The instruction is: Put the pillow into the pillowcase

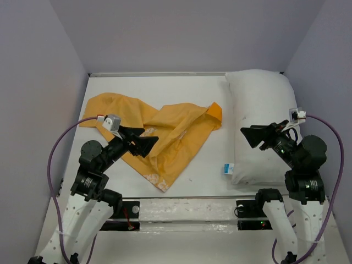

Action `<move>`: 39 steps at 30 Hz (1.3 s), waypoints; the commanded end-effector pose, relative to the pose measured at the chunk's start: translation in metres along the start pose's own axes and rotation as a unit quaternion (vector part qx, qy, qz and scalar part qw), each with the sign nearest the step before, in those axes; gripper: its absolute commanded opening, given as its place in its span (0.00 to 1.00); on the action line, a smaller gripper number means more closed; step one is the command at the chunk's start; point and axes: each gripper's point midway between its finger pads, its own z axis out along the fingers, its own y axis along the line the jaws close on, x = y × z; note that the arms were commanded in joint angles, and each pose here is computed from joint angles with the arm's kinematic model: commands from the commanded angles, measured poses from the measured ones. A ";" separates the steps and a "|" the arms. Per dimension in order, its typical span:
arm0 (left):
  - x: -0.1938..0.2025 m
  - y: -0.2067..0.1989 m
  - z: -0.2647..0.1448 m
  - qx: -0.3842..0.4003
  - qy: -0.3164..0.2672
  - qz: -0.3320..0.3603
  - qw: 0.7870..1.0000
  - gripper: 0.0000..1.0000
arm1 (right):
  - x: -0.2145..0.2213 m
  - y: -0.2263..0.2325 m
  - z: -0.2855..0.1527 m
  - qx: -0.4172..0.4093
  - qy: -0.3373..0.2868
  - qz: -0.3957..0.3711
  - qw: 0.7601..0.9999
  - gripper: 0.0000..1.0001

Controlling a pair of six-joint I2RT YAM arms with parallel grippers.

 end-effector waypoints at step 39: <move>0.145 0.096 0.185 -0.302 0.189 0.281 0.891 0.75 | 0.088 0.007 0.091 -0.078 0.113 0.049 0.989 0.69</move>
